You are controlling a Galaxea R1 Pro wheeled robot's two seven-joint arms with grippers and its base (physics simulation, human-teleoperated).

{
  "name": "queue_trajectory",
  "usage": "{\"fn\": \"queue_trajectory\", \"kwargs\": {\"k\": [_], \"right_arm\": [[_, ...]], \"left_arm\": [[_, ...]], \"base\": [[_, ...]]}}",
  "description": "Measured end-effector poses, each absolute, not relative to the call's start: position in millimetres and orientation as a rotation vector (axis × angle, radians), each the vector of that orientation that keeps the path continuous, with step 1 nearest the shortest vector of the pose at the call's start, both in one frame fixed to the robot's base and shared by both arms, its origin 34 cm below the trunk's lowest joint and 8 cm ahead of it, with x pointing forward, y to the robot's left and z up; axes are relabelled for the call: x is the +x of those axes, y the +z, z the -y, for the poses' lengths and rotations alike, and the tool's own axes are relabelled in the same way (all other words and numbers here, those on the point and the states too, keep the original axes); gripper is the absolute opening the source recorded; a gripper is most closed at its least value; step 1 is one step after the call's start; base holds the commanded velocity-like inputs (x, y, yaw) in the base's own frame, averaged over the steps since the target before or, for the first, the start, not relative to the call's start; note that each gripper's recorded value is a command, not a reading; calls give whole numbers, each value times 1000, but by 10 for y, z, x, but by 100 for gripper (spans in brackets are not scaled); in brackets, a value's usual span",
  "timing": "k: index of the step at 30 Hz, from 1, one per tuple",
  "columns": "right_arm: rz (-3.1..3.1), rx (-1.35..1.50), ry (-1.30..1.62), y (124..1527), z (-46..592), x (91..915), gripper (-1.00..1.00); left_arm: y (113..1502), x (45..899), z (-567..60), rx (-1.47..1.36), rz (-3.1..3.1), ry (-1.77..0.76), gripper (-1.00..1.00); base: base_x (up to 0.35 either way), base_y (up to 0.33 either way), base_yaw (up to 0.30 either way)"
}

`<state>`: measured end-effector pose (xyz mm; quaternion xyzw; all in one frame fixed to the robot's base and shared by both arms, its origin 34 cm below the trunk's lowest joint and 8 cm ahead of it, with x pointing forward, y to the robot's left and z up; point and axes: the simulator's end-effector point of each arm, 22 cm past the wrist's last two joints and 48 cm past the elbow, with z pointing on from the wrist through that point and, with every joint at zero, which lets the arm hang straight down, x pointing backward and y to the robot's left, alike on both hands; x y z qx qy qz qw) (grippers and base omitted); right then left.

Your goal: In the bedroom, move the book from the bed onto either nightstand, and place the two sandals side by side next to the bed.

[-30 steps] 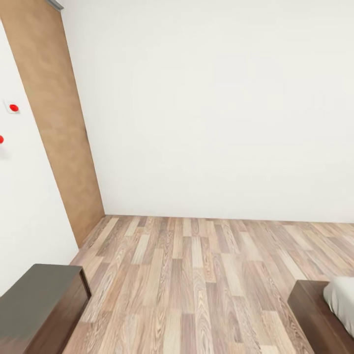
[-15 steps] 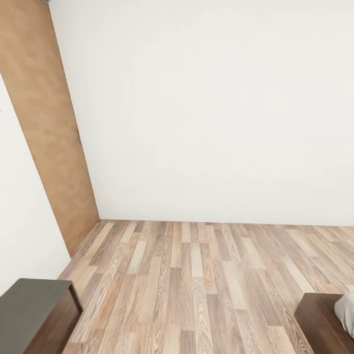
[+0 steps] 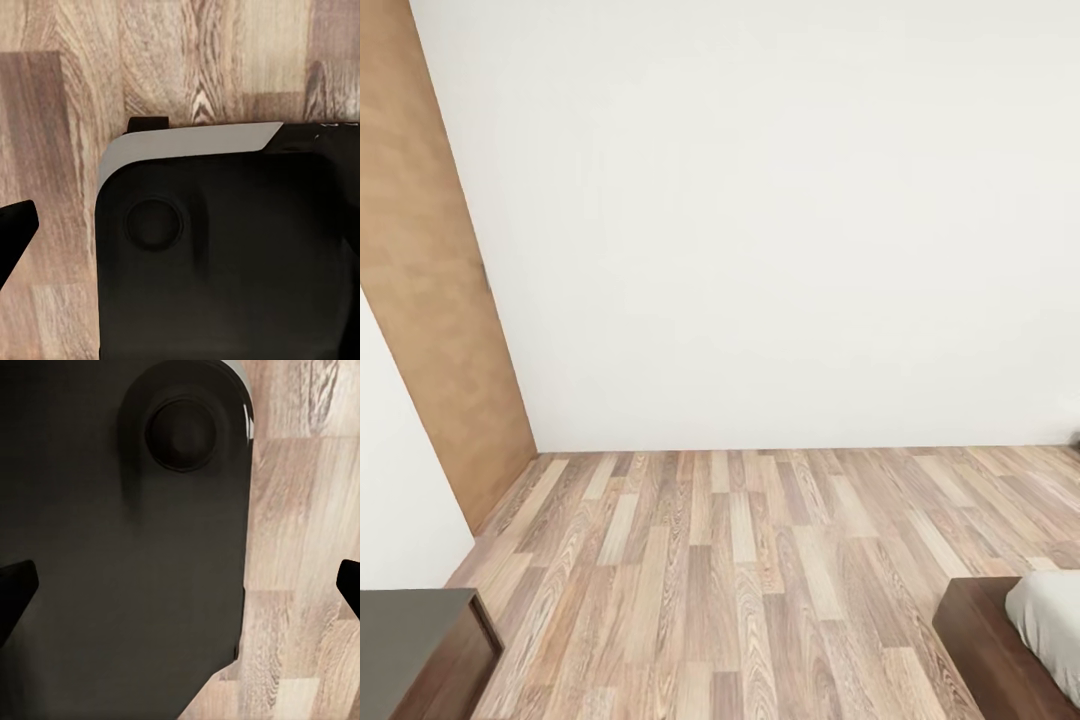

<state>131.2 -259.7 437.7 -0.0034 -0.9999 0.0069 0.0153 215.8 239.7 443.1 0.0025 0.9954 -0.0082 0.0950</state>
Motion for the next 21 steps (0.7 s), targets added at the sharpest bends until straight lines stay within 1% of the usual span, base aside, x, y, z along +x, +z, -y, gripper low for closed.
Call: {"fn": "queue_trajectory", "kwargs": {"k": [5, 12, 16, 21], "right_arm": [[3112, -10, 21, 4377, 2594, 1315, 100], [3112, -10, 22, 4377, 2601, 1315, 100], [3111, -10, 23, 4377, 2602, 1314, 100], [3111, -10, 23, 4377, 2604, 1313, 100]], "left_arm": [[4432, 2157, -2397, 7, -2951, -24, 100], [4433, 2159, -2390, 7, -2950, -26, 100], [4432, 2160, -2385, 7, -2950, -26, 100], [4432, 2161, -2384, 7, -2950, -27, 100]], "base": [[89, 92, -5], [199, 183, -1], [88, 49, -15], [14, 8, -198]]}}
